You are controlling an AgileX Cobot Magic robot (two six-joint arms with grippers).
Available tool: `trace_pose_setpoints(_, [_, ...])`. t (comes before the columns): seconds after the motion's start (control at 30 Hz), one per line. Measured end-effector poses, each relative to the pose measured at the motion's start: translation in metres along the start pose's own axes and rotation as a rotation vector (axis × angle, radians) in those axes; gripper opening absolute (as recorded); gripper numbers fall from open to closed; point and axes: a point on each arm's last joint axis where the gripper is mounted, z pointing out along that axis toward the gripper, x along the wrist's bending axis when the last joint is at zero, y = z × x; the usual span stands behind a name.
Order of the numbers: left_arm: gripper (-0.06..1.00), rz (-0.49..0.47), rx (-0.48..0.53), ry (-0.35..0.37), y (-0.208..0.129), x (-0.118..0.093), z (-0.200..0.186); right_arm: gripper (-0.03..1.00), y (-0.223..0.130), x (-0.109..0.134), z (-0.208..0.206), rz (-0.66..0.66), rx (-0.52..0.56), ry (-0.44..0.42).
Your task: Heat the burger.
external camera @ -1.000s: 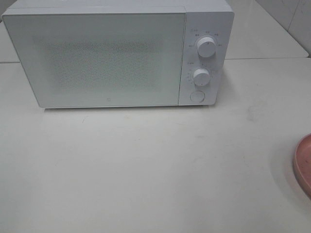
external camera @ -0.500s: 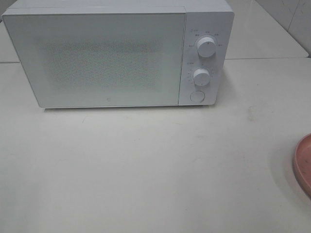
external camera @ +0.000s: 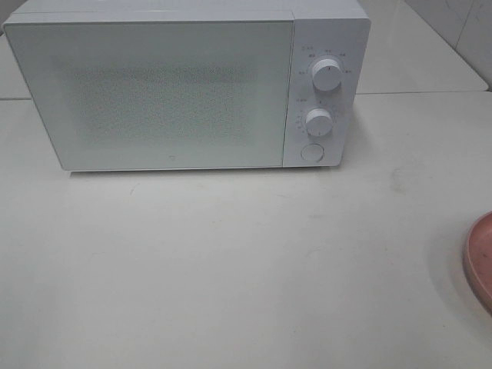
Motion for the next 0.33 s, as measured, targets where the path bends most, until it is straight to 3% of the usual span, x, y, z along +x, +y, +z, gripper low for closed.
trace_pose_setpoints(0.33, [0.98,0.0,0.0,0.001,0.0,0.0,0.0,0.76,0.0,0.0,0.0,0.0,0.0,0.0])
